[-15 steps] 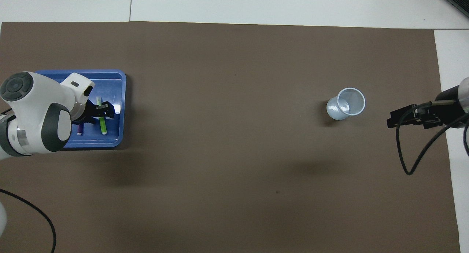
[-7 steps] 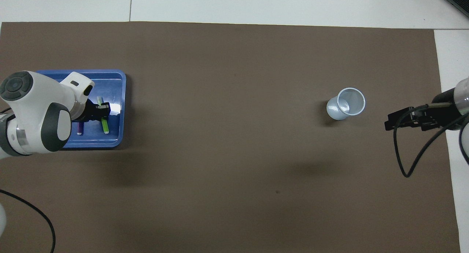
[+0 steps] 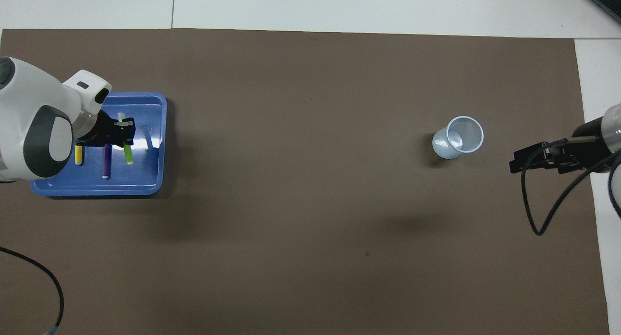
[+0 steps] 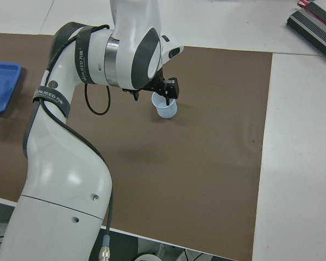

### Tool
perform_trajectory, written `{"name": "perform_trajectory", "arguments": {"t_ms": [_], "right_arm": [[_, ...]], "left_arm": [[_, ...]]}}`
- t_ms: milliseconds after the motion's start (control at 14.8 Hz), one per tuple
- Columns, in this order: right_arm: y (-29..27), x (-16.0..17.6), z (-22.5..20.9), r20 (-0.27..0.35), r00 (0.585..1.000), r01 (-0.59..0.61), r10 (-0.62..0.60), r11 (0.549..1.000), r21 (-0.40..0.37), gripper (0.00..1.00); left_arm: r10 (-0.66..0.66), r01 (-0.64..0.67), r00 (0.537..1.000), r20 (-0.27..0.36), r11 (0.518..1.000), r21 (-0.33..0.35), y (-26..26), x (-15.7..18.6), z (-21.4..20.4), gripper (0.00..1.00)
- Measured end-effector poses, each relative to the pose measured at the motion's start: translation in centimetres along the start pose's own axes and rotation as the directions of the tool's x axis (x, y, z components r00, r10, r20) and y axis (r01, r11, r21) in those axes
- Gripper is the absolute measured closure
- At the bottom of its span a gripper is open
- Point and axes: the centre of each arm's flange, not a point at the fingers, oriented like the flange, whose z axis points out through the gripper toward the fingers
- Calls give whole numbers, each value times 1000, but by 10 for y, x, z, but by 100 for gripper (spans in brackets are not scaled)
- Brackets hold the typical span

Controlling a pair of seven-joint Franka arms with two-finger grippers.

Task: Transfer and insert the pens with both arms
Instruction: 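Lower the left gripper and grasp the green pen, then lift the green pen with the left gripper while the right gripper approaches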

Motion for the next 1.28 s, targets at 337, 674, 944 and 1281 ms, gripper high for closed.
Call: {"name": "perform_trajectory", "arguments": {"t_ms": [337, 674, 944, 1281], "right_arm": [[-2, 0, 0, 0, 1000, 4, -4, 1000, -1, 0], [-5, 1, 5, 2, 1000, 14, -14, 1000, 1, 0], [-10, 2, 9, -4, 1000, 8, -8, 997, 78, 0], [-20, 6, 4, -3, 992, -118, 125, 946, 301, 0]], "left_arm": [[-198, 206, 978, 70, 968, -140, 26, 5, -67, 83], [-440, 466, 881, 176, 871, -154, 120, -26, -99, 83], [-656, 710, 692, 300, 694, -118, 182, -57, -107, 83], [-799, 847, 509, 319, 532, -17, 272, -116, -103, 83]]}}
